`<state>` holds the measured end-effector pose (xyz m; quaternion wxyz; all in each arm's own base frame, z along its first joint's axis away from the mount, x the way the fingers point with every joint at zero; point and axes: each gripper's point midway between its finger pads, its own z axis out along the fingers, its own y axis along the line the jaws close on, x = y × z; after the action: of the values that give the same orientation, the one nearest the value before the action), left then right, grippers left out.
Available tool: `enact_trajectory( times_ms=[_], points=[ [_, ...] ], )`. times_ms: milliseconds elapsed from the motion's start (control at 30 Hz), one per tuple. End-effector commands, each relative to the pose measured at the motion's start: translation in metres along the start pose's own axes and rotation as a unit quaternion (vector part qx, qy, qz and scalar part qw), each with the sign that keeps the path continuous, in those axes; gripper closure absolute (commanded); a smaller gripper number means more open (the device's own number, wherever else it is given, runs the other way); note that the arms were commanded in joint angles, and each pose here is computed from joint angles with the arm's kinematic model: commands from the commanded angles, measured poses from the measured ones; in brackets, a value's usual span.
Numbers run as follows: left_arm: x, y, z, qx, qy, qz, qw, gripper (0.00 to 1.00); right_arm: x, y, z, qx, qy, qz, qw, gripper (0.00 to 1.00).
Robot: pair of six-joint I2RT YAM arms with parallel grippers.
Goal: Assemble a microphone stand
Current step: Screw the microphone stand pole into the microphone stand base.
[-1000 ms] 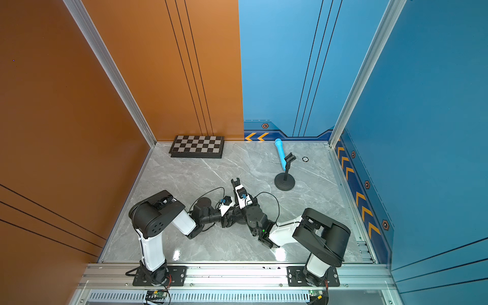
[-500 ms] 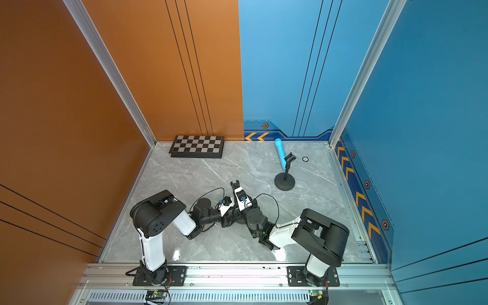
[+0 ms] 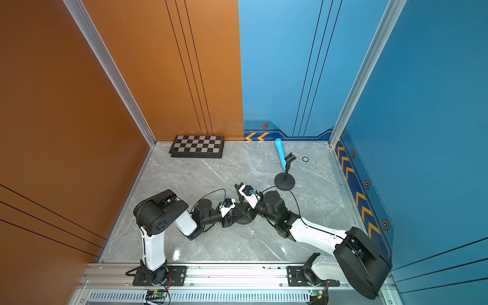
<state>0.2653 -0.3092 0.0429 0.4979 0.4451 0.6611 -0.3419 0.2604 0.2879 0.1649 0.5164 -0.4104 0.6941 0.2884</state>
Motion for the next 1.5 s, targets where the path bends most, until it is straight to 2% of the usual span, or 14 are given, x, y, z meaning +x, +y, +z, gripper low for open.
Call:
enact_trajectory(
  times_ms=[0,333,433,567,633,900,1067,1167,1233,1367,1467],
  points=[
    [0.033,-0.020,-0.005,0.027,0.060,-0.026,0.997,0.40,0.023,0.026,-0.009,-0.125,0.052,0.009,0.991,0.40],
    [-0.018,-0.034,-0.004,0.079,-0.002,-0.033,0.996,0.37,0.001,0.005,0.001,-0.160,0.045,-0.008,0.986,0.41],
    [-0.020,-0.032,-0.001,0.076,-0.003,-0.032,0.997,0.36,0.001,0.000,0.009,-0.161,0.047,-0.010,0.986,0.42],
    [-0.004,-0.027,0.004,0.070,0.015,-0.044,0.996,0.37,0.003,-0.006,0.018,-0.157,0.053,-0.006,0.986,0.44],
    [0.006,-0.026,0.007,0.069,0.026,-0.050,0.996,0.37,0.003,-0.008,0.021,-0.157,0.053,-0.004,0.986,0.48],
    [0.031,-0.020,0.007,0.055,0.052,-0.066,0.995,0.38,0.004,-0.015,0.023,-0.116,0.052,-0.007,0.992,0.81],
    [0.034,-0.018,0.005,0.048,0.057,-0.067,0.995,0.38,0.005,-0.024,0.021,-0.026,0.036,-0.009,0.999,0.98],
    [0.035,-0.016,0.004,0.043,0.058,-0.067,0.995,0.38,0.010,-0.039,0.017,0.095,0.032,-0.015,0.995,1.00],
    [0.036,-0.015,0.003,0.040,0.059,-0.068,0.995,0.38,0.008,-0.043,0.012,0.181,0.016,-0.008,0.983,1.00],
    [0.037,-0.014,0.003,0.036,0.061,-0.069,0.995,0.38,0.011,-0.063,-0.010,0.326,-0.013,0.043,0.944,1.00],
    [0.038,-0.013,0.003,0.035,0.062,-0.069,0.995,0.39,0.014,-0.060,-0.010,0.349,-0.013,0.060,0.935,1.00]
  ],
)
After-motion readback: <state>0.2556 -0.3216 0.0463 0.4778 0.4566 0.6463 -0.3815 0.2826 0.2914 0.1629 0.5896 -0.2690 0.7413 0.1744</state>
